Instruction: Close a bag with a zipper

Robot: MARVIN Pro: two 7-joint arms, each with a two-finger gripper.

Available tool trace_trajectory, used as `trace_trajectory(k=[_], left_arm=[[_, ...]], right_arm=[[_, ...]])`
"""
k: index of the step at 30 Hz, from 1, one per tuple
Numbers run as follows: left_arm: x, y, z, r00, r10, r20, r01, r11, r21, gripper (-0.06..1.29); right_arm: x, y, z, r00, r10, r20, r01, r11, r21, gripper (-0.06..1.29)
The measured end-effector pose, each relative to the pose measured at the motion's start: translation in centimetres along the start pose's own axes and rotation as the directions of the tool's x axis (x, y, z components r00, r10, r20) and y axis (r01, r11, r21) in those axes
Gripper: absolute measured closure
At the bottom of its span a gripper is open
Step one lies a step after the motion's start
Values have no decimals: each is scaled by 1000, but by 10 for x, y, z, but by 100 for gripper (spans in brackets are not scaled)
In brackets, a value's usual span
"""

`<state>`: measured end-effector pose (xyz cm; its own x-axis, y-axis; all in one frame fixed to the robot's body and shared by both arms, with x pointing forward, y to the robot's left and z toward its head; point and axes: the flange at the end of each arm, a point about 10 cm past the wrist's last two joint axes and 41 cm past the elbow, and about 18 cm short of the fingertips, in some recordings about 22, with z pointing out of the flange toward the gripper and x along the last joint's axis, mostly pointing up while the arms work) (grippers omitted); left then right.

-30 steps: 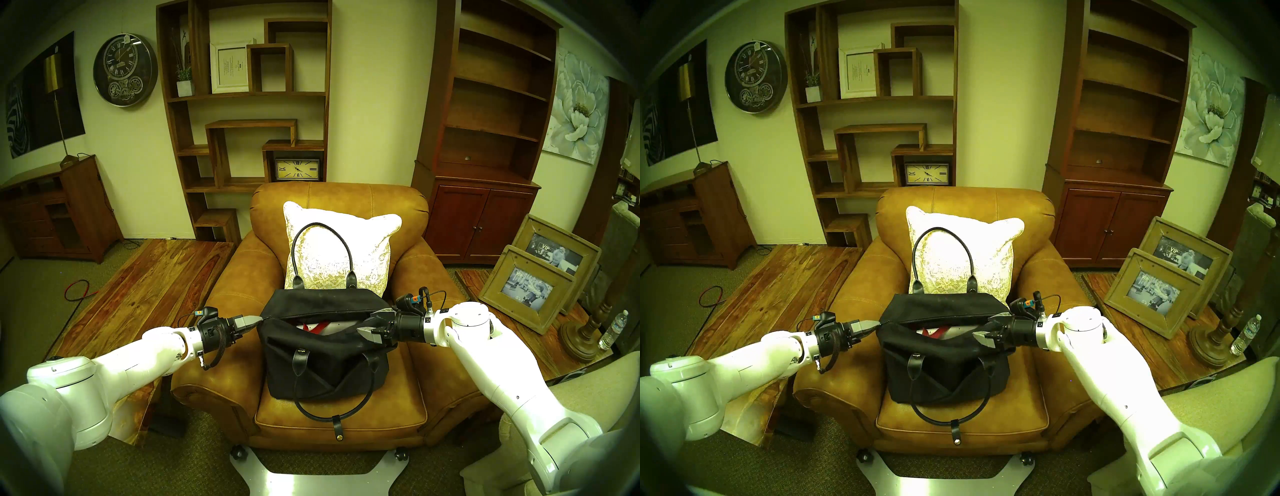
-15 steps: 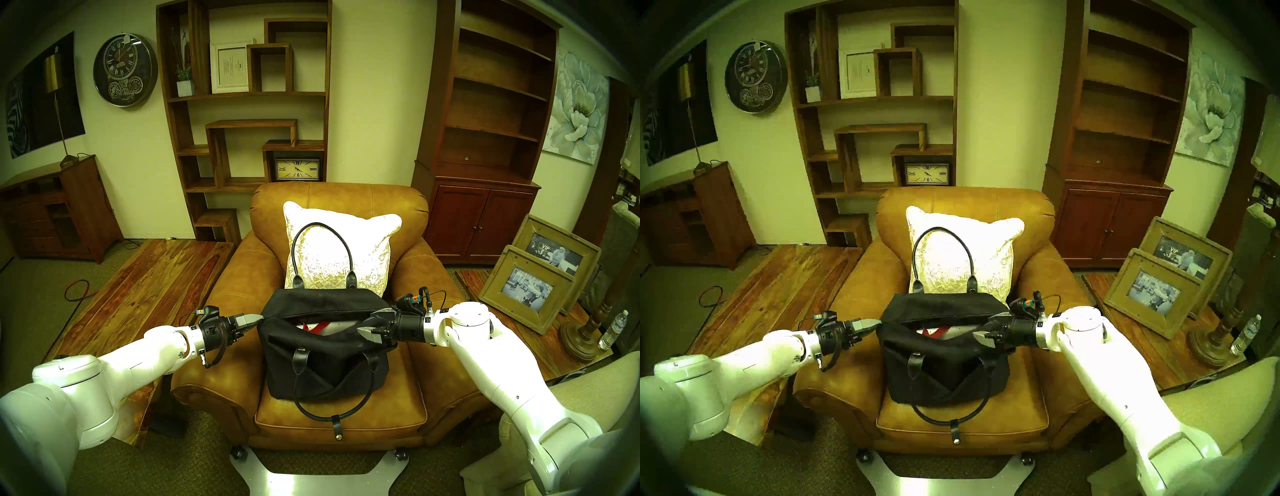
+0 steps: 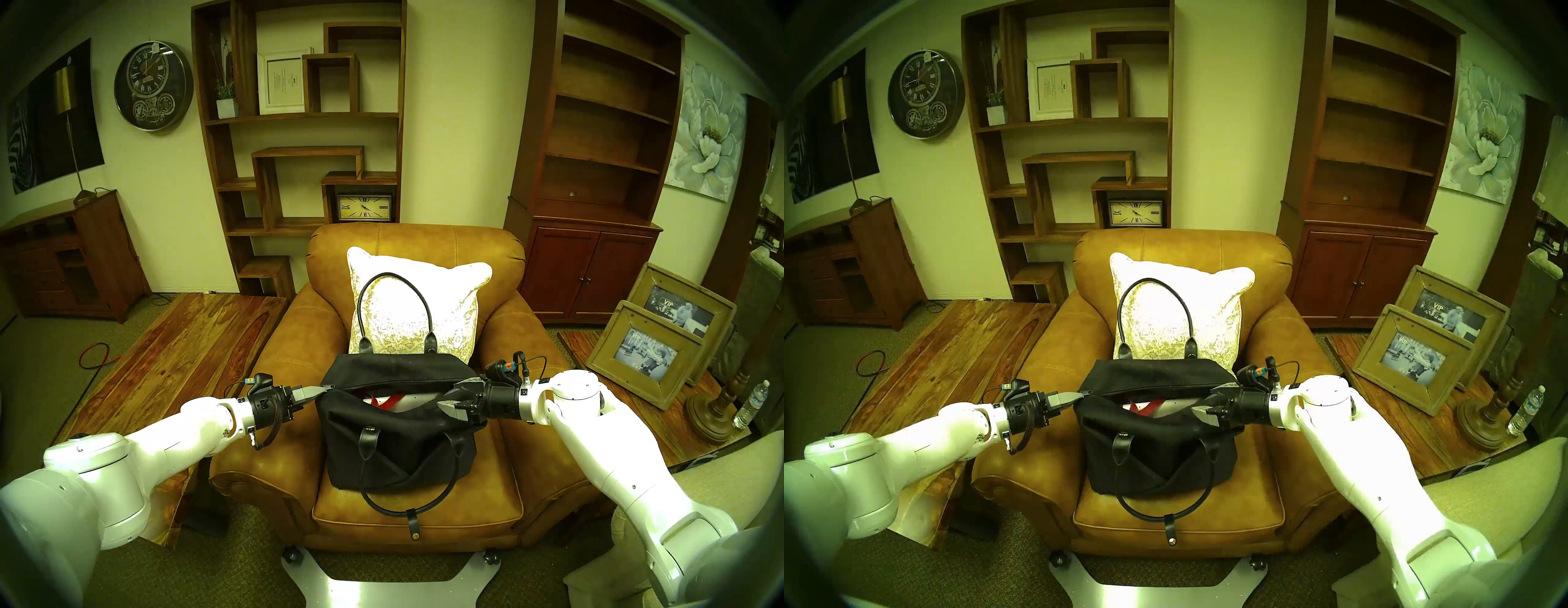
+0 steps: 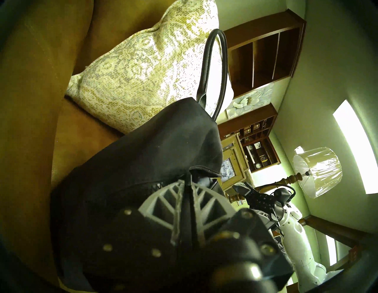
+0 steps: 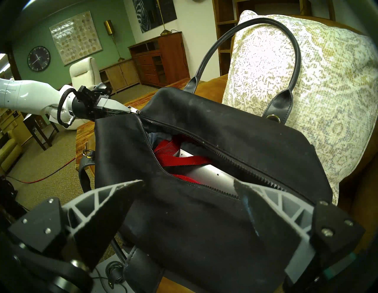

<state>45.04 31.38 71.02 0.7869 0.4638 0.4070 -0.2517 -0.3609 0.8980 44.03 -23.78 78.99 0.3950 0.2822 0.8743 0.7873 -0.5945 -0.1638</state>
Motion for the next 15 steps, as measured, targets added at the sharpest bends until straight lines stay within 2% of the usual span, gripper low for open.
trace_trajectory(k=[11, 15], left_arm=[[1, 1, 2, 1000, 16, 0, -16, 1000, 0, 122], [0, 2, 4, 999, 34, 2, -34, 999, -3, 122]], right_arm=[[0, 0, 0, 1000, 0, 0, 0, 1000, 0, -1], [0, 0, 0, 1000, 0, 0, 0, 1000, 0, -1]])
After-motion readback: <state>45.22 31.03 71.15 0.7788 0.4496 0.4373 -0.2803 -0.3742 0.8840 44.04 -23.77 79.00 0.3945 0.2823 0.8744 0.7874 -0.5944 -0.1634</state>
